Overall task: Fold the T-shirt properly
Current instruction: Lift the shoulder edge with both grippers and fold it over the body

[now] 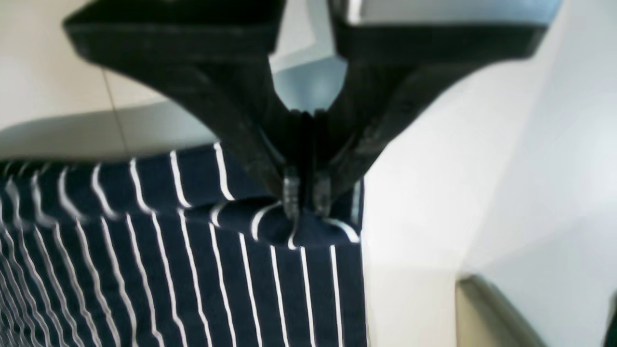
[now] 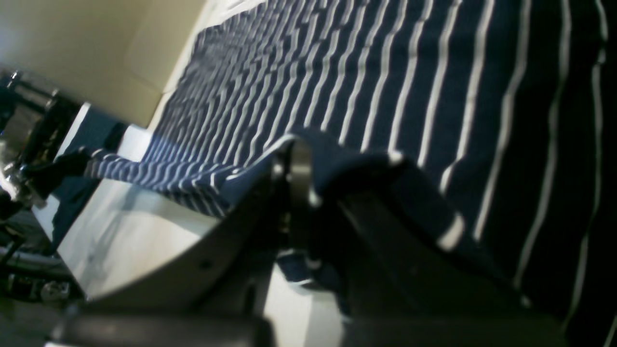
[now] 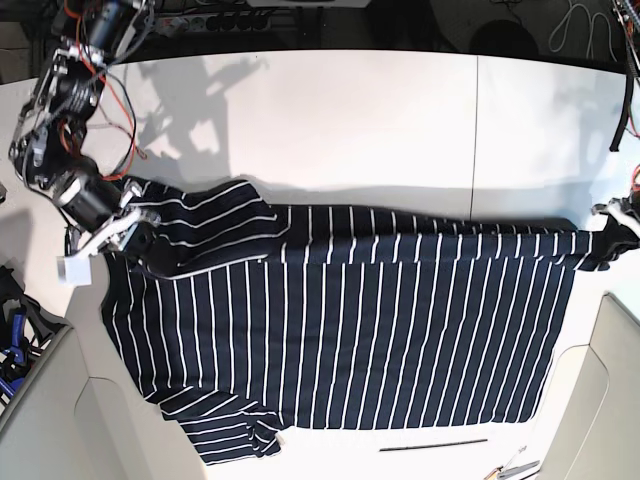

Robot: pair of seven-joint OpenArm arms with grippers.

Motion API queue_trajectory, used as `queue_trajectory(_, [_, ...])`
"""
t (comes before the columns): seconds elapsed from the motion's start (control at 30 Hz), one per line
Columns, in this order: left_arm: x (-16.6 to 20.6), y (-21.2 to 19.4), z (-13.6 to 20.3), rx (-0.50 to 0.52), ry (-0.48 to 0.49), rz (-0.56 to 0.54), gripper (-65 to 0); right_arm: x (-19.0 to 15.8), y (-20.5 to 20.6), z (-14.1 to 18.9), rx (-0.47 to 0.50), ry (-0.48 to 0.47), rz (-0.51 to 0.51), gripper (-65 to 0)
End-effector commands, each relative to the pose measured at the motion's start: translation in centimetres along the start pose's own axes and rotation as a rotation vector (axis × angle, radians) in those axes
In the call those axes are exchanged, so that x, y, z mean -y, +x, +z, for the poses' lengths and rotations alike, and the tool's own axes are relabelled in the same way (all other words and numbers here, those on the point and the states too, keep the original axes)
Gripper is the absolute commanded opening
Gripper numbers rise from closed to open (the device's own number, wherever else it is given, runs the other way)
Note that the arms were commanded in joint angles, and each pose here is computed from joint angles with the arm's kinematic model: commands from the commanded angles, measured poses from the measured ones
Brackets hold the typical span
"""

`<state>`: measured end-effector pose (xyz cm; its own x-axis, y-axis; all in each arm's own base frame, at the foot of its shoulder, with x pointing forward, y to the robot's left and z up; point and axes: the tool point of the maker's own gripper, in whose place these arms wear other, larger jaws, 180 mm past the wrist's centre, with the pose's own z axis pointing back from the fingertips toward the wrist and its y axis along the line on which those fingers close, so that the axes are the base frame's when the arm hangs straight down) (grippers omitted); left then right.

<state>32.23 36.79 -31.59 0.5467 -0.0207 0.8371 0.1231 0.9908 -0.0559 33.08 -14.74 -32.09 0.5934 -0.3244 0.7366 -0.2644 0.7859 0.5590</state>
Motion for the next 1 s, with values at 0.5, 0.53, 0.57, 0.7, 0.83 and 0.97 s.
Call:
queue_trajectory(0.5, [0.3, 5.0, -2.5, 0.081, 0.060, -0.140, -65.0, 3.5, 4.1, -6.2, 0.030, -0.019, -0.087, -65.0])
queue_trajectory(0.53, [0.2, 4.7, -2.7, 0.075, 0.072, -0.143, -65.0, 3.8, 4.1, -6.3, 0.035, -0.031, -0.084, -65.0])
queue_trajectory(0.57, [-0.1, 4.5, -2.8, 0.073, 0.085, -0.142, -65.0, 4.1, 4.0, -6.4, 0.036, -0.042, -0.083, -65.0])
queue_trajectory(0.7, [-1.3, 4.0, -3.0, 0.080, 0.129, -0.106, -57.1, 4.8, 3.0, -6.4, 0.002, -0.077, -0.070, -53.3])
queue_trajectory(0.83, [-1.9, 3.1, -3.3, 0.058, 0.140, -0.077, -45.3, 5.0, 2.6, -6.3, -0.005, -0.083, -0.081, -29.5])
queue_trajectory(0.97, [-2.1, 2.5, -3.4, 0.034, 0.143, -0.065, -43.9, 4.4, 3.0, -6.2, 0.005, -0.053, -0.096, -28.8])
